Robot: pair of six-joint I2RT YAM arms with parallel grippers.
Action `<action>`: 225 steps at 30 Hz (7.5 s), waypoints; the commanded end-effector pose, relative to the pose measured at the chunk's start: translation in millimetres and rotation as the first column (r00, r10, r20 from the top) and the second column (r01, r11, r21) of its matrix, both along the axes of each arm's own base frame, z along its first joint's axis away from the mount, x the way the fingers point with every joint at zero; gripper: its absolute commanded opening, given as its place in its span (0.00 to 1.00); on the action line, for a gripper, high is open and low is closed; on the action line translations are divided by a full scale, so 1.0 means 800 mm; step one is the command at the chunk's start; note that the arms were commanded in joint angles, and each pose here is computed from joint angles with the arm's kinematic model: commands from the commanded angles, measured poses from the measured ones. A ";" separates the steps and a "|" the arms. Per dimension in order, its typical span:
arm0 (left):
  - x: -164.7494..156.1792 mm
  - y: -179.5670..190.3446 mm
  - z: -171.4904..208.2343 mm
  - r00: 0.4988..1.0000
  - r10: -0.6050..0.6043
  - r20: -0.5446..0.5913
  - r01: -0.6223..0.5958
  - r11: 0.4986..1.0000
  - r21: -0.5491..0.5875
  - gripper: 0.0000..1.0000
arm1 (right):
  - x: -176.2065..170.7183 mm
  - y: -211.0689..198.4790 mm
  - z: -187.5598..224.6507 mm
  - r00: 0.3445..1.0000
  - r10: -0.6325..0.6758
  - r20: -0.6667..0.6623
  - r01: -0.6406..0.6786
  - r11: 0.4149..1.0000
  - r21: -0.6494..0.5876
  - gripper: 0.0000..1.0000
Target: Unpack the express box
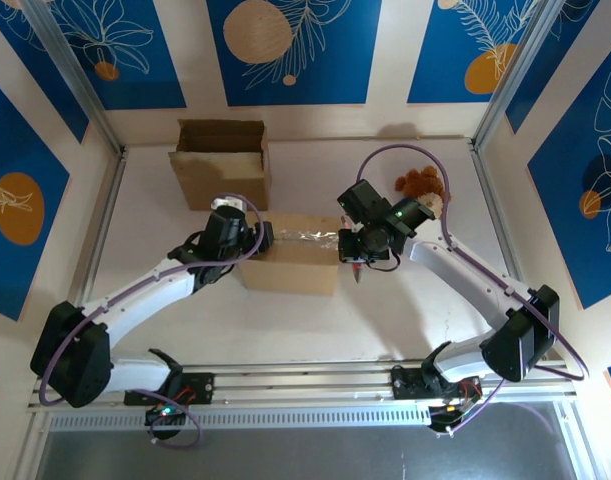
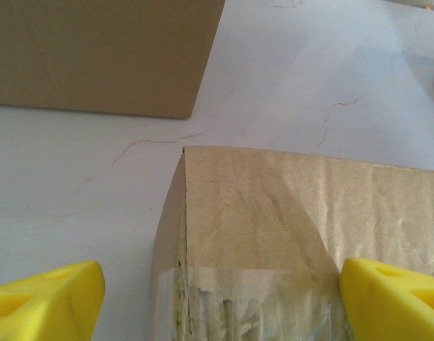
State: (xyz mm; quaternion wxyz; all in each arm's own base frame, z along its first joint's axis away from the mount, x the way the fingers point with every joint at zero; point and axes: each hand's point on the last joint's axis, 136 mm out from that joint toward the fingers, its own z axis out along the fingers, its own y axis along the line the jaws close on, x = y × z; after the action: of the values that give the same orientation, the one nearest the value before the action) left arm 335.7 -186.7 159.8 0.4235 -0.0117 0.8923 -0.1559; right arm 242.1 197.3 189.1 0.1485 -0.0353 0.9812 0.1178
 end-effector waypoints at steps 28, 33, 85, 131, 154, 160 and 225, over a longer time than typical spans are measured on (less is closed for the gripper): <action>-0.028 0.009 -0.060 0.995 -0.016 -0.096 0.025 0.995 0.099 0.86 | -0.059 -0.005 0.034 0.974 0.129 -0.186 -0.007 0.839 0.544 0.00; -0.029 0.011 -0.061 0.995 -0.011 -0.098 0.021 0.995 0.102 0.86 | -0.056 -0.007 0.027 0.973 0.117 -0.201 0.005 0.854 0.520 0.00; -0.030 0.011 -0.067 0.994 -0.010 -0.109 0.022 0.994 0.111 0.85 | -0.033 -0.003 0.017 0.979 0.087 -0.184 0.000 0.904 0.427 0.00; -0.033 0.026 -0.096 0.985 0.043 -0.165 -0.014 0.985 0.175 0.82 | -0.142 0.026 -0.009 0.937 0.135 -0.321 0.051 0.859 0.510 0.00; -0.030 0.023 -0.087 0.987 0.031 -0.160 -0.005 0.987 0.158 0.82 | -0.160 0.011 0.003 0.953 0.091 -0.290 0.049 0.895 0.443 0.00; -0.034 0.000 -0.012 0.992 -0.070 -0.107 0.076 0.995 0.059 0.86 | -0.140 -0.027 0.003 0.977 -0.001 -0.211 0.055 0.966 0.253 0.00; -0.133 -0.027 -0.007 0.870 -0.240 -0.431 0.314 0.943 0.107 0.75 | 0.214 0.144 -0.040 0.954 0.289 0.083 -0.298 0.942 0.156 0.00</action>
State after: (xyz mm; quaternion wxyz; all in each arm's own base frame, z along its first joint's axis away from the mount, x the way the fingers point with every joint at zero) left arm 240.1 -205.3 150.7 0.2038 0.1295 0.9641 -0.1103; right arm 416.6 297.0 145.0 0.1603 -0.1402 0.9603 0.1800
